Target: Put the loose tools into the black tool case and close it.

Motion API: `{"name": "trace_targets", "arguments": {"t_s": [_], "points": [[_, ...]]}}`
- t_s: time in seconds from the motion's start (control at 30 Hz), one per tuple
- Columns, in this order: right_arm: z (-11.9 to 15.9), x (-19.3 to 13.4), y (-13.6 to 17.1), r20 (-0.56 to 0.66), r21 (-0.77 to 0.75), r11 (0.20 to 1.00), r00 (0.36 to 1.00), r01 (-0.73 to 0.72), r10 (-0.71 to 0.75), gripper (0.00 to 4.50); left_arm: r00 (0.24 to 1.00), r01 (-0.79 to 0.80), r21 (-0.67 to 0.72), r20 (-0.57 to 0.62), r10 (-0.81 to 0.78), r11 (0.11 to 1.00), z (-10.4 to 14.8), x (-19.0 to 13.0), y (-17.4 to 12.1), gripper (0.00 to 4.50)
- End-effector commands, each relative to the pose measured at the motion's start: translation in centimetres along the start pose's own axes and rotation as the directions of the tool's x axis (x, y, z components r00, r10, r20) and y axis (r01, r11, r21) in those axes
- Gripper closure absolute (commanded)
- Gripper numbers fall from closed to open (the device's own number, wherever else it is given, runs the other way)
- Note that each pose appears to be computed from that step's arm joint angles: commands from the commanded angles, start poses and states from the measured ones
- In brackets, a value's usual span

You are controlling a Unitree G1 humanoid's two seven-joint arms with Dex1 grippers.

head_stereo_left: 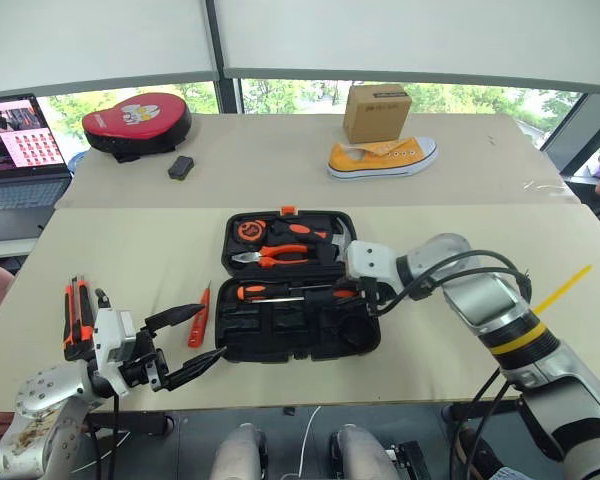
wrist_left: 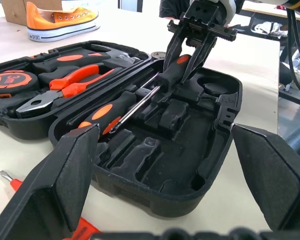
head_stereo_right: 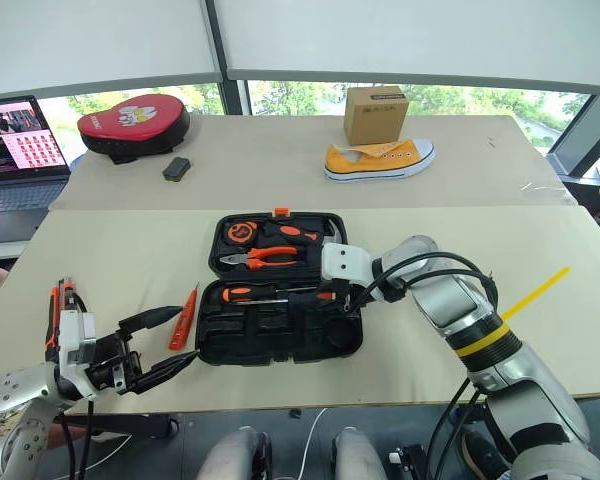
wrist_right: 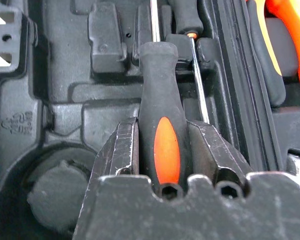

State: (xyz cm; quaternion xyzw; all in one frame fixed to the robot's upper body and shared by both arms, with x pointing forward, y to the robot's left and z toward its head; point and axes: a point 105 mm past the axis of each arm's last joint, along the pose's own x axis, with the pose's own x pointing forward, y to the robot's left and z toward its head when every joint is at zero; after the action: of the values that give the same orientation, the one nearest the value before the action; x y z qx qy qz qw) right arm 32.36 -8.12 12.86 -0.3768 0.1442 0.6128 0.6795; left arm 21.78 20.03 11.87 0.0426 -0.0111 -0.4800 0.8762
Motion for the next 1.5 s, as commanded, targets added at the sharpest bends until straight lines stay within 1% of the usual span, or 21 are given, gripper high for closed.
{"name": "trace_targets", "arguments": {"t_s": [0.03, 0.07, 0.2, 0.23, 0.3, 0.4, 0.5, 0.57, 0.63, 0.67, 0.73, 0.97, 1.03, 1.13, 1.17, 1.23, 1.27, 1.33, 1.37, 1.4, 1.5], "points": [[-0.4, -0.2, -0.4, -0.035, -0.005, 1.0, 0.999, 0.006, -0.006, 3.44, 1.0, 0.005, 0.059, 0.02, -0.006, 0.998, 1.1, 0.1, -0.2, 0.0], [-0.3, -0.3, -0.6, -0.033, -0.008, 1.0, 0.999, 0.013, -0.013, 2.94, 1.0, 0.004, 0.059, 0.02, -0.005, 0.998, 1.1, 0.2, -0.2, 0.0], [0.4, -0.9, -1.2, -0.005, -0.061, 0.998, 0.999, 0.034, -0.034, 1.66, 1.0, 0.002, 0.062, 0.02, -0.003, 0.998, 1.0, 0.2, -0.3, 0.0], [1.4, -1.5, -1.5, 0.051, -0.069, 0.997, 0.998, 0.036, -0.033, 1.37, 1.0, 0.0, 0.063, 0.019, -0.001, 0.998, 1.0, 0.1, -0.2, 0.0], [3.0, -2.3, -1.7, 0.144, -0.081, 0.996, 0.989, 0.032, -0.02, 1.37, 1.0, -0.003, 0.064, 0.018, 0.002, 0.998, 1.0, 0.0, -0.2, 0.0], [4.8, -3.3, -2.3, 0.282, -0.031, 0.998, 0.958, 0.055, -0.044, 1.37, 1.0, -0.014, 0.067, 0.015, 0.013, 0.998, 1.0, -0.1, -0.1, 0.0], [4.3, -1.8, -1.6, 0.304, 0.018, 1.0, 0.952, 0.017, -0.021, 2.11, 1.0, -0.024, 0.069, 0.013, 0.023, 0.997, 1.0, -0.3, 0.0, 0.0], [3.9, -0.8, -1.2, 0.304, 0.031, 1.0, 0.953, 0.005, -0.014, 2.85, 1.0, -0.028, 0.068, 0.012, 0.028, 0.997, 0.9, -0.3, 0.1, 0.0], [3.0, 0.6, -0.9, 0.279, 0.04, 0.999, 0.96, -0.005, -0.006, 3.47, 0.999, -0.032, 0.066, 0.009, 0.031, 0.997, 0.8, -0.2, -0.1, 0.0], [2.4, 1.2, -0.7, 0.25, 0.045, 0.999, 0.968, -0.013, 0.001, 3.88, 0.999, -0.032, 0.064, 0.007, 0.032, 0.997, 0.7, -0.2, -0.3, 0.0], [1.5, 1.9, -0.5, 0.207, 0.05, 0.998, 0.978, -0.025, 0.014, 4.46, 0.999, -0.033, 0.063, 0.005, 0.033, 0.997, 0.7, -0.2, -0.3, 0.0], [-0.7, 3.5, -0.1, 0.082, 0.063, 0.995, 0.994, -0.071, 0.066, 4.46, 0.999, -0.036, 0.069, -0.004, 0.036, 0.997, 0.8, -0.2, -0.3, 0.0], [-0.6, 3.7, 0.1, 0.073, 0.059, 0.995, 0.994, -0.085, 0.081, 4.46, 0.998, -0.055, 0.065, -0.011, 0.056, 0.996, 0.8, -0.6, -0.2, 0.0], [0.2, 3.5, 0.3, 0.102, 0.046, 0.995, 0.992, -0.083, 0.078, 4.46, 0.994, -0.103, 0.055, -0.02, 0.105, 0.993, 0.7, -1.4, 0.1, 0.0], [0.6, 3.2, 0.1, 0.124, 0.041, 0.997, 0.99, -0.067, 0.062, 4.46, 0.992, -0.127, 0.054, -0.02, 0.128, 0.991, 0.8, -1.7, 0.2, 0.0], [2.2, 2.0, -0.3, 0.244, 0.035, 0.999, 0.97, -0.028, 0.019, 4.46, 0.98, -0.2, 0.028, -0.012, 0.201, 0.979, 1.1, -2.9, 0.6, 0.0], [3.2, 0.8, -0.6, 0.336, 0.052, 0.999, 0.942, 0.002, -0.02, 4.46, 0.968, -0.251, 0.019, -0.011, 0.251, 0.968, 1.3, -3.9, 0.8, 0.0], [3.8, -1.6, -0.4, 0.445, 0.082, 0.996, 0.894, 0.02, -0.055, 4.46, 0.935, -0.352, 0.013, -0.032, 0.352, 0.936, 1.2, -6.1, 1.2, 0.0], [3.5, -2.6, 0.1, 0.464, 0.087, 0.996, 0.884, 0.013, -0.052, 3.9, 0.908, -0.415, 0.017, -0.048, 0.415, 0.91, 1.1, -7.5, 1.4, 0.0], [3.2, -3.7, 0.7, 0.499, 0.076, 0.997, 0.865, 0.026, -0.061, 3.77, 0.873, -0.484, 0.013, -0.064, 0.484, 0.875, 1.0, -9.1, 1.6, 0.0], [2.5, -6.2, 2.1, 0.588, 0.095, 0.994, 0.802, 0.061, -0.105, 2.65, 0.793, -0.603, 0.018, -0.099, 0.602, 0.798, 0.6, -12.4, 1.3, 0.0]]}}
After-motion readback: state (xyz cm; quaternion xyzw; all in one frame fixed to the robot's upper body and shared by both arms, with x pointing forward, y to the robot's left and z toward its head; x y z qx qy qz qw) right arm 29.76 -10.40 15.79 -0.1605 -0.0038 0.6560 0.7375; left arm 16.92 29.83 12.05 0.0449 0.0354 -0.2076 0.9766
